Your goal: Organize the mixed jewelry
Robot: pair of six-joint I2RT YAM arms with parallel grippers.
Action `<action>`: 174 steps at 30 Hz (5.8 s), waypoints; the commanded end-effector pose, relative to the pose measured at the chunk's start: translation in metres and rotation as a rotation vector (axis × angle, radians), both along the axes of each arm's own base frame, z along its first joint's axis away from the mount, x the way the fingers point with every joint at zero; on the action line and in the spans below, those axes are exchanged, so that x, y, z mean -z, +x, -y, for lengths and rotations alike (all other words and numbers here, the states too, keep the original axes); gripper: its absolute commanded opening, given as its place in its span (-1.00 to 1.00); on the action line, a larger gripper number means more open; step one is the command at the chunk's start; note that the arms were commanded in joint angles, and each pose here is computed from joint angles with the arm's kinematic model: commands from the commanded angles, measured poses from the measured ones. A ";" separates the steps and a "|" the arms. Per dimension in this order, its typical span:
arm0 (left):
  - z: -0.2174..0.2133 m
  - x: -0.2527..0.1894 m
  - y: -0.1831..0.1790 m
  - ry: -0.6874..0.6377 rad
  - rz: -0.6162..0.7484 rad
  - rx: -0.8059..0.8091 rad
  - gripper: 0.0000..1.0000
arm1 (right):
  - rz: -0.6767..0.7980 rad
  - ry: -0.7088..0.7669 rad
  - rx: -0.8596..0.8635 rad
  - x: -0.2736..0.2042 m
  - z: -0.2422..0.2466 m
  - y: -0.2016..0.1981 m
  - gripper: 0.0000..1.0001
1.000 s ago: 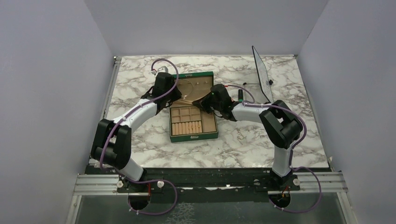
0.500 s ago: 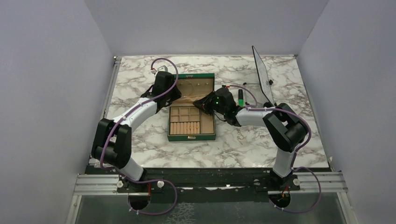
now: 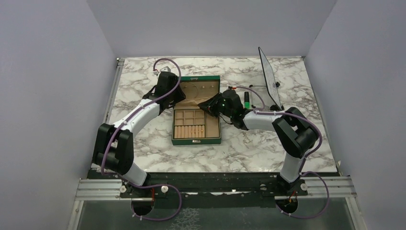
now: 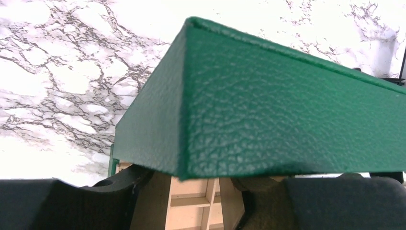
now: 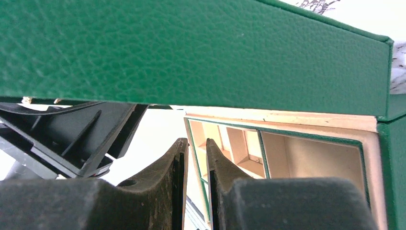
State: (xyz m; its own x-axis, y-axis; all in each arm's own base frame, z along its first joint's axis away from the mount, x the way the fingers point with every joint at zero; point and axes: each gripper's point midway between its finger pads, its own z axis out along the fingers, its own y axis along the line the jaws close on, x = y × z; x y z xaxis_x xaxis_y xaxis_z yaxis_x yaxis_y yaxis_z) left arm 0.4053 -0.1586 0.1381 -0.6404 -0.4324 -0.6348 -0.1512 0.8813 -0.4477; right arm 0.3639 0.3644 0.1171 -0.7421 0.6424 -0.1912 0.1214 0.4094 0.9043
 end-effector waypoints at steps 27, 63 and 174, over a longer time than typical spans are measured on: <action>-0.011 -0.063 -0.131 -0.063 0.207 0.297 0.67 | 0.084 -0.812 0.074 -0.017 0.182 -0.079 -0.05; 0.004 -0.028 -0.134 -0.102 0.187 0.380 0.77 | -0.288 -0.956 0.090 0.075 0.246 -0.134 -0.20; 0.003 -0.014 -0.136 -0.113 0.125 0.355 0.77 | -0.202 -1.029 0.026 0.058 0.255 -0.115 -0.99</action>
